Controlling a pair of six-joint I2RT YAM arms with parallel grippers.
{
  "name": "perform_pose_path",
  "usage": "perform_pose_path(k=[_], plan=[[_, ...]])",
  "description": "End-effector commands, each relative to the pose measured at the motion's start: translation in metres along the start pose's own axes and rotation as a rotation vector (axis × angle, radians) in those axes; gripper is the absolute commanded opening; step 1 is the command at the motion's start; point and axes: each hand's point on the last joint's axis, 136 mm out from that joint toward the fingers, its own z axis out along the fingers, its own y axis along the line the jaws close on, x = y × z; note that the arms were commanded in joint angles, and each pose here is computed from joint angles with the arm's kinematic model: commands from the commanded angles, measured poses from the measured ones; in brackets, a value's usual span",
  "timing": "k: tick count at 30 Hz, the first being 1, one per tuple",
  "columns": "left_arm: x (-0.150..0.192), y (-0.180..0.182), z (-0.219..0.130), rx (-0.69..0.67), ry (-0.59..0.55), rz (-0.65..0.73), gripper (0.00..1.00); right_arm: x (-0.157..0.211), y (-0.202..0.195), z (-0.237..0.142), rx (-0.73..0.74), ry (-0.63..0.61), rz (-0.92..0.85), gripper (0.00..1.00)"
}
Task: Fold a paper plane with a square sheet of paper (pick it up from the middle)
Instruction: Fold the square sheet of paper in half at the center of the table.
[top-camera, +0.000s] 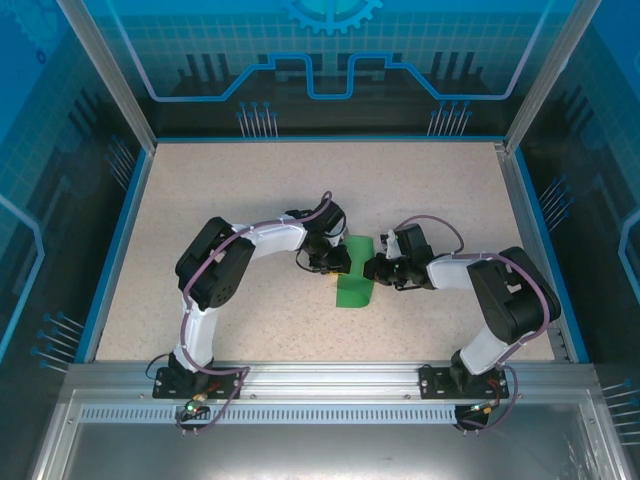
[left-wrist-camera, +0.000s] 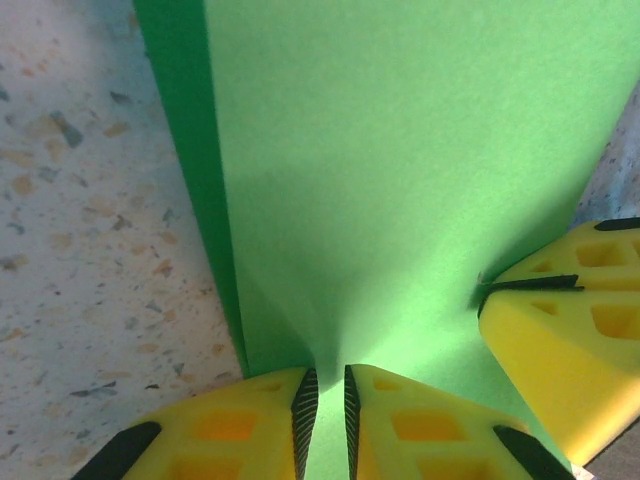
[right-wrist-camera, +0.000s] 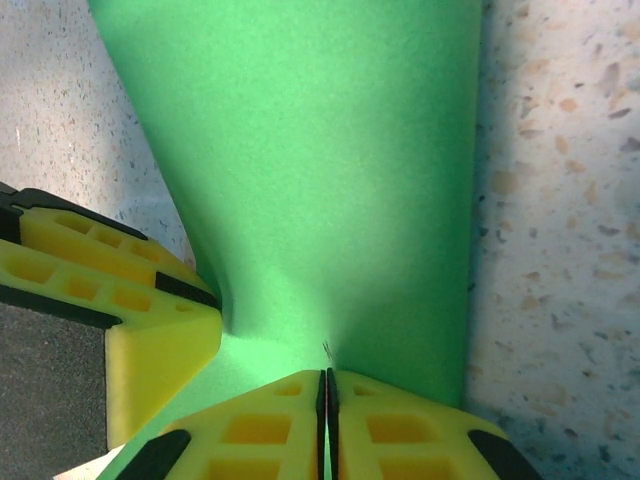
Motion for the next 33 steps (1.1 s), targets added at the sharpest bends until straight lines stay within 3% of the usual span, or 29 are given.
perform_pose_path(k=[1, 9, 24, 33], plan=[[0.022, 0.043, 0.026, -0.148, 0.088, -0.034, 0.21, -0.017, 0.018, -0.014, -0.048, -0.047, -0.014, 0.13], [0.025, 0.044, 0.026, -0.156, 0.095, -0.029, 0.21, -0.030, 0.015, -0.006, -0.052, -0.064, -0.002, 0.13], [0.027, 0.046, 0.026, -0.159, 0.102, -0.029, 0.21, -0.032, -0.028, 0.000, 0.090, -0.042, -0.002, 0.13], [0.028, 0.048, 0.027, -0.166, 0.104, -0.024, 0.21, -0.055, -0.017, -0.013, 0.071, -0.108, -0.016, 0.15]])
